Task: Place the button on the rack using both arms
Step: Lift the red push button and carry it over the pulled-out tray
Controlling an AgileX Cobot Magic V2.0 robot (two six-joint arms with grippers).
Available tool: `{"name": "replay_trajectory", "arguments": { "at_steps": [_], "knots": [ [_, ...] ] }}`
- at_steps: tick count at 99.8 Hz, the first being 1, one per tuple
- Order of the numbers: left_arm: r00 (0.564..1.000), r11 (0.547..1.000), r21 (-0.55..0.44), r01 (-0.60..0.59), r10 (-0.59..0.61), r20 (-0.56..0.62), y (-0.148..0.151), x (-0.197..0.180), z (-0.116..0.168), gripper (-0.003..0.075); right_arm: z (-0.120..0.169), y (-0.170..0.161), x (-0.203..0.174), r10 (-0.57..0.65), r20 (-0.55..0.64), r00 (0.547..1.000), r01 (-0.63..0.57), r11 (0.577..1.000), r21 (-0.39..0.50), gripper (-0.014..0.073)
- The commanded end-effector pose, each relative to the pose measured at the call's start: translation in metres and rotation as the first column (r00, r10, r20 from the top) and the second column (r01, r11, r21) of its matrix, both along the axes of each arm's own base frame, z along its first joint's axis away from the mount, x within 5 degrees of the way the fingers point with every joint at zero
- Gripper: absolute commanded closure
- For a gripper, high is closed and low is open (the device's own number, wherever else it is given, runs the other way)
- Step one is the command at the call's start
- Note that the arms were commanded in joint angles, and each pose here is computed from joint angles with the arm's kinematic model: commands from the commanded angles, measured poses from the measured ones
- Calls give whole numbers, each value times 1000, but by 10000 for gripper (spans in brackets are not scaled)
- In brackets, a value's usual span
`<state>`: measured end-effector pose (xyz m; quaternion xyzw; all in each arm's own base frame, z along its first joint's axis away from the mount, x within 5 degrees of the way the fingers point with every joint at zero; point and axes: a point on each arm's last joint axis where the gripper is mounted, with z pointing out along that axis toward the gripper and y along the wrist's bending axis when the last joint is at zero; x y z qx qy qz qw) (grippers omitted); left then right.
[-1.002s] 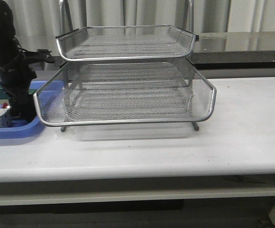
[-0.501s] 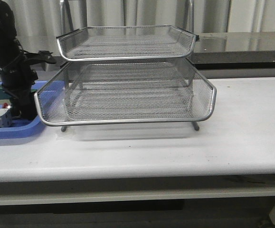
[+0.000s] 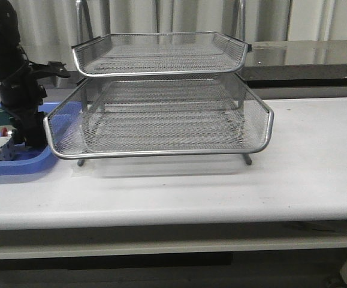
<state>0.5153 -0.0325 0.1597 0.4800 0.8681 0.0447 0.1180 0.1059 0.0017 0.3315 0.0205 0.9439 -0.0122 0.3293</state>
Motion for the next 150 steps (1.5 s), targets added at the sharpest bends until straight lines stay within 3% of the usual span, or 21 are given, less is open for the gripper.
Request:
{"name": "replay_trajectory", "arguments": {
  "at_steps": [1,13,15,71,104,136,150],
  "knots": [
    [991,999,-30,-29,33,131,1,0,65,679,14,-1,2,1,86,996,0,1000,-11,664],
    [984,995,-56,-81,89,156,1,-2,94,680,14,-1,2,1,86,996,0,1000,-11,664],
    [973,989,-78,-123,136,189,1,-2,111,685,14,-1,2,1,86,996,0,1000,-11,664],
    [881,953,-156,-260,300,365,14,-36,206,685,14,-1,2,1,86,996,0,1000,-11,664],
    [889,936,-191,-295,342,304,13,-103,241,685,14,-1,2,1,86,996,0,1000,-11,664],
    [900,912,-335,-235,335,279,3,-184,278,685,14,-1,2,1,86,996,0,1000,-11,664],
    [916,924,-334,-186,286,281,-9,-205,281,685,14,-1,2,1,86,996,0,1000,-11,664]
  ]
}}
